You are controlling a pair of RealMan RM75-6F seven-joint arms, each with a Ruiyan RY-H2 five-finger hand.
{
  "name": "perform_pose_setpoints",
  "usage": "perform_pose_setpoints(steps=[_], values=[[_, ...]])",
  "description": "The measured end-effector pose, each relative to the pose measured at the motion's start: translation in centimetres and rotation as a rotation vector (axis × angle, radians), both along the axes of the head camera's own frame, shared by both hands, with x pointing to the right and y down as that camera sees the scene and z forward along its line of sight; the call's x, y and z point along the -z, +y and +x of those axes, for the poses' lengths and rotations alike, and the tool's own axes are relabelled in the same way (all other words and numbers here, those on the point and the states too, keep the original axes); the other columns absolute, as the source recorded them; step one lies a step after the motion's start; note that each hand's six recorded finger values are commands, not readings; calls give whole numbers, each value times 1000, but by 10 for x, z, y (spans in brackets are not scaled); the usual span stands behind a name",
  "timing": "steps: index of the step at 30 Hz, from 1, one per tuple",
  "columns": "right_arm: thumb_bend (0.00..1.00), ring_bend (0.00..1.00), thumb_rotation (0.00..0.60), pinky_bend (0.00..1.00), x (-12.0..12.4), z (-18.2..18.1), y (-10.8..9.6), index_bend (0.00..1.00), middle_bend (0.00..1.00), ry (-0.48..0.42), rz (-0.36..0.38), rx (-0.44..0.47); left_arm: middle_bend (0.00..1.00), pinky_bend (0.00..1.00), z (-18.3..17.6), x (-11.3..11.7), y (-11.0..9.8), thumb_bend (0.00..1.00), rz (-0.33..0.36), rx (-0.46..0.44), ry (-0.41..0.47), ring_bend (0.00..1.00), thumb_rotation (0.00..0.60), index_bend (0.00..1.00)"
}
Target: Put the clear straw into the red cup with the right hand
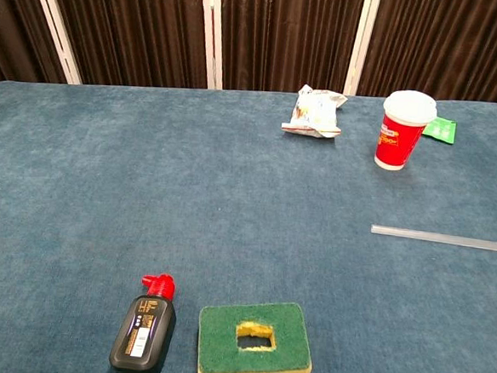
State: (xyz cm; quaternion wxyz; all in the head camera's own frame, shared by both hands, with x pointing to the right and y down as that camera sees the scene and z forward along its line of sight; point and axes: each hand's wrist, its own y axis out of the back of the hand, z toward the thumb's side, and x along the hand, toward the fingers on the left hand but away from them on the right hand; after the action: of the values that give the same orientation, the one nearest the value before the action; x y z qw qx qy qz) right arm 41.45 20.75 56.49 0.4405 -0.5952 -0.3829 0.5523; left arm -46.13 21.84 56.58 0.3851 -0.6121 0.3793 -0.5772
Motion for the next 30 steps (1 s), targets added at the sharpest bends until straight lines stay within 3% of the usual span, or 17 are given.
perform_pose_setpoints(steps=[26,30], values=[[236,0,600,0,2,0,-1,34,0,-23,5,-23,0,0,2,1,-1,177,4,-2,1,0,600,0],[235,0,600,0,2,-5,-4,94,0,-47,2,-30,0,0,2,2,0,175,8,-1,3,0,600,0]])
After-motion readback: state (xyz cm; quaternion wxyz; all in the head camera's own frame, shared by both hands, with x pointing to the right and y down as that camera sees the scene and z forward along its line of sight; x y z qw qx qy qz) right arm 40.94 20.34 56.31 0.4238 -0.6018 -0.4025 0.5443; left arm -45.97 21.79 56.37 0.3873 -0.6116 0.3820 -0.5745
